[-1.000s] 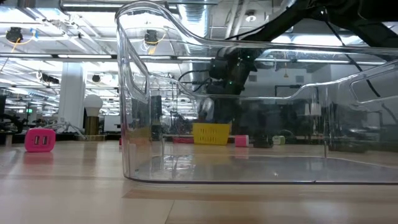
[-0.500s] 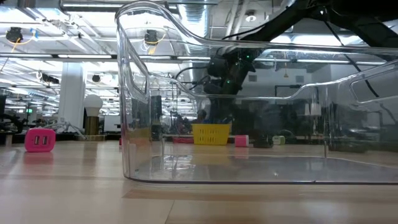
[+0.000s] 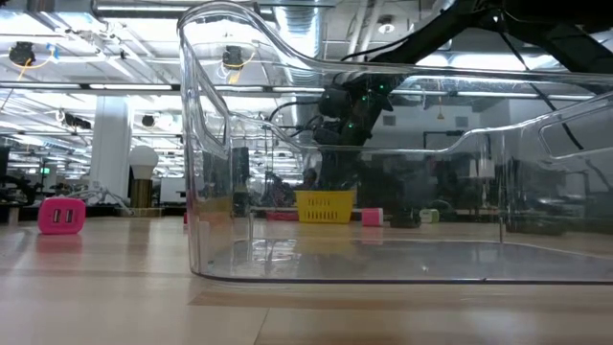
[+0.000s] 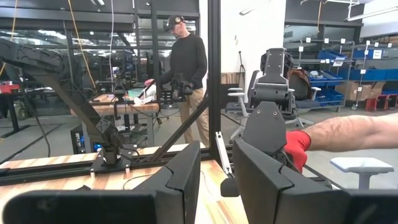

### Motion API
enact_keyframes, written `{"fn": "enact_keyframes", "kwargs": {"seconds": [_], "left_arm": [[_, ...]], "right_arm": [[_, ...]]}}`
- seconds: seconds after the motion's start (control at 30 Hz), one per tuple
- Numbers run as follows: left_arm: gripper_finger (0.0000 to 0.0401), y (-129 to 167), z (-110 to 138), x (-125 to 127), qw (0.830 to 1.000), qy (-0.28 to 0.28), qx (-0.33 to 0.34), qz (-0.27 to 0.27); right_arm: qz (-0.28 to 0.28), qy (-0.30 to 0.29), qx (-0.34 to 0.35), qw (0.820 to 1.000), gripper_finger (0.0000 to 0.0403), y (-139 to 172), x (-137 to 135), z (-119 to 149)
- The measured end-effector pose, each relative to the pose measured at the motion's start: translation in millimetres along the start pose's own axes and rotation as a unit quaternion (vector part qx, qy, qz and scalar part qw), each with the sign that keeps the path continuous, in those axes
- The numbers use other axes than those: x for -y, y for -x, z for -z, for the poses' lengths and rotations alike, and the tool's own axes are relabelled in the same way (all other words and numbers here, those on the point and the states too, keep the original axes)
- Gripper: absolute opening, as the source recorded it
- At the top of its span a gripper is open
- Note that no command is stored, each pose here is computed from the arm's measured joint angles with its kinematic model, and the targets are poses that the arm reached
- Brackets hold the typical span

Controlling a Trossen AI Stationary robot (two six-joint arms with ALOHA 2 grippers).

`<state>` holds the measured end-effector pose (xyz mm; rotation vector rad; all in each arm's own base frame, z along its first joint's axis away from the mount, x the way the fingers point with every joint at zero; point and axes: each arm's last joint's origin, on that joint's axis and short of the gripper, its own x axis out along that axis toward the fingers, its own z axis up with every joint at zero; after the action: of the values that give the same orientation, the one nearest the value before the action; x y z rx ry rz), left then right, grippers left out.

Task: Pick & Place Office items
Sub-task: Put the black digital clock on the right into the yellow bin

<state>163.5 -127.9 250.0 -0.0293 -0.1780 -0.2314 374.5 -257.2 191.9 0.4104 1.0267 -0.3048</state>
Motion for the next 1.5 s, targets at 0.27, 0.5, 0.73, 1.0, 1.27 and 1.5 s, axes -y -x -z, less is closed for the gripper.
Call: {"fn": "enact_keyframes", "kwargs": {"seconds": [0.27,0.5,0.73,1.0,1.27,1.5], "left_arm": [[0.0091,0,3,0,1.000,0.002,-0.014,0.001],[0.0091,0,4,0,1.000,0.002,-0.017,-0.003],[0.0091,0,4,0,1.000,0.004,-0.017,-0.003],[0.0091,0,4,0,1.000,0.013,-0.017,-0.003],[0.0091,0,3,-1,1.000,0.015,-0.013,-0.005],[0.0091,-1,3,-2,1.000,0.015,-0.012,-0.009]], "right_arm": [[-0.018,0.037,-0.021,0.999,0.0189,11,-14,3],[-0.001,0.040,-0.059,0.997,0.0189,64,-43,12],[0.059,0.056,-0.070,0.994,0.0189,109,-77,42],[0.132,-0.047,0.002,0.990,0.0189,138,-65,114],[0.076,-0.071,0.002,0.995,0.0189,126,-56,188],[0.047,0.039,-0.065,0.996,0.0189,115,-71,203]]}}
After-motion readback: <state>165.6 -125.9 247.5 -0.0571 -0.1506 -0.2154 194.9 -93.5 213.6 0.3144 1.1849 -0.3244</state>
